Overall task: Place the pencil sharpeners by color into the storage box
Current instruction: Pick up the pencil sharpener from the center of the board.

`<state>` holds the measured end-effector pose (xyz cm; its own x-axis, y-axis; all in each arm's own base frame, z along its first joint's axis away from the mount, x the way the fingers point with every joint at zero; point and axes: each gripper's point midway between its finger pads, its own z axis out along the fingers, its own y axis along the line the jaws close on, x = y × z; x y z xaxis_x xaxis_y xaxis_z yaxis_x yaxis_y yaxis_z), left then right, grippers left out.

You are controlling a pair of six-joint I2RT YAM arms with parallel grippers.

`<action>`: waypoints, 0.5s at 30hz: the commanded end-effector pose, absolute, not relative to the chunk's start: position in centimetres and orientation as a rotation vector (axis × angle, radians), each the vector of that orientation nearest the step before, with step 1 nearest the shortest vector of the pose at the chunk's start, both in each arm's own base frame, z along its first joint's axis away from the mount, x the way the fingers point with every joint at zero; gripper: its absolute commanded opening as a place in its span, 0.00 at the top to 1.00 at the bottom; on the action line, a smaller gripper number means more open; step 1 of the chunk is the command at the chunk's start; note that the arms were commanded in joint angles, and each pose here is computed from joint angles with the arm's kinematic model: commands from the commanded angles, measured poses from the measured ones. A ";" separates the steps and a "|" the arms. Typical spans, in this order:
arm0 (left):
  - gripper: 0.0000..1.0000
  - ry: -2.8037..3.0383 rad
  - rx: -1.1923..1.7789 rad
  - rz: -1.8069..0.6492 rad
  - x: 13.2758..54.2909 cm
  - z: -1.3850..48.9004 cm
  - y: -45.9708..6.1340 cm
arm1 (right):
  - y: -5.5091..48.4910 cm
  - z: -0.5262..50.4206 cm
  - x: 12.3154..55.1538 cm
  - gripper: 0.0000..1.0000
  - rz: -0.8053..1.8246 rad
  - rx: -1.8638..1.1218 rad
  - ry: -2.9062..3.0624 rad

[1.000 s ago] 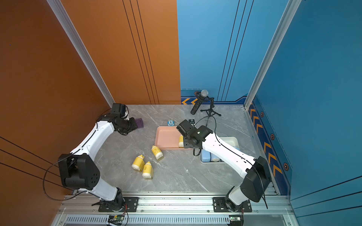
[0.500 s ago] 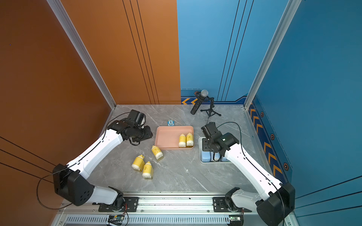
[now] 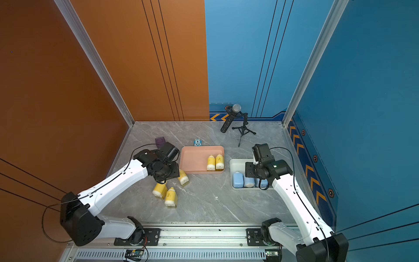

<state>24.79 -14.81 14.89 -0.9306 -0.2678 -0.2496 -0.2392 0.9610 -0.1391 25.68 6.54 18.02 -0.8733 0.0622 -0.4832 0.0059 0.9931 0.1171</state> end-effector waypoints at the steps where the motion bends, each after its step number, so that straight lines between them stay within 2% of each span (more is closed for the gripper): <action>1: 0.41 2.883 -0.429 -0.065 24.0 13.6 -14.2 | 6.9 17.8 25.4 0.36 0.206 -0.005 2.623; 15: 0.40 2.899 -0.443 -0.023 25.7 12.8 -16.1 | 6.8 17.9 25.5 0.35 0.241 0.008 2.609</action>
<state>25.36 -16.22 12.20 -0.9404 -0.2862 -0.1837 -0.2787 0.9581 -0.0659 25.34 6.74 17.58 -0.8771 0.0561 -0.4770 -0.0255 0.9863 0.1628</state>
